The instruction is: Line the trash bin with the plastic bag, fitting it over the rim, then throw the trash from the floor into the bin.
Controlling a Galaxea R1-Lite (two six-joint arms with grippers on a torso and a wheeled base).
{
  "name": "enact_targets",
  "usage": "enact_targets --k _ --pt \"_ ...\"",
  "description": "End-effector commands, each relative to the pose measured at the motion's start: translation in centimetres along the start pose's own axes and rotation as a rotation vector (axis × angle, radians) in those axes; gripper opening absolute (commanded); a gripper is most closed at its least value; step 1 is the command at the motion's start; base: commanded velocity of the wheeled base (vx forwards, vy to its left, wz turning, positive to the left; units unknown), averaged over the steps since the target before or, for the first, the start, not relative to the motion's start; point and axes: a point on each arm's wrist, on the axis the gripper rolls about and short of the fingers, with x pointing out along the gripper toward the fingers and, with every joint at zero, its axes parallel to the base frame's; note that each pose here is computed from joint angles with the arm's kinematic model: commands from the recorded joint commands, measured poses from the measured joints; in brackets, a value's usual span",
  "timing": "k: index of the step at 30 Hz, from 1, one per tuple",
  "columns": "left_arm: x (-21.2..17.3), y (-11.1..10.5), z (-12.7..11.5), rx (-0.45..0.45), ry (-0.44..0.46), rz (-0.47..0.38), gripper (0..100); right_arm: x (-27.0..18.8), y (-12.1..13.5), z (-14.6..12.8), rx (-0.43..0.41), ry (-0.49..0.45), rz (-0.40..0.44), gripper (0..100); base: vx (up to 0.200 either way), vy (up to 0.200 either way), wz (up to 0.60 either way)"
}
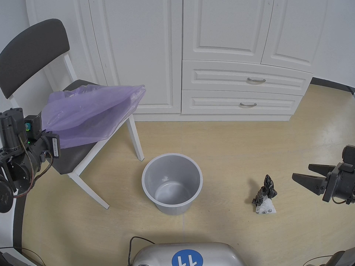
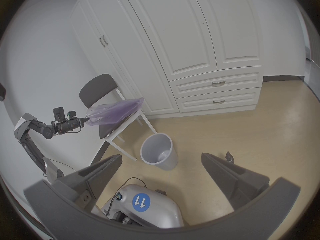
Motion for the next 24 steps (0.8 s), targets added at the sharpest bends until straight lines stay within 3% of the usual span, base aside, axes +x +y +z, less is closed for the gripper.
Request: enact_targets --k 1,15,24 --pt "-0.7 -0.2 0.0 0.018 -0.01 -0.007 0 1.1 -0.2 -0.2 0.01 0.027 -0.005 100 0.0 0.0 0.0" --pt "-4.2 -1.5 1.0 0.071 -0.077 -0.036 0 2.5 -0.6 -0.5 0.025 0.076 -0.015 100 0.0 0.0 0.0" --pt "-6.1 -0.6 1.3 0.041 -0.129 -0.054 0 4.2 -0.6 -1.2 0.03 0.15 -0.005 100 0.0 0.0 0.0"
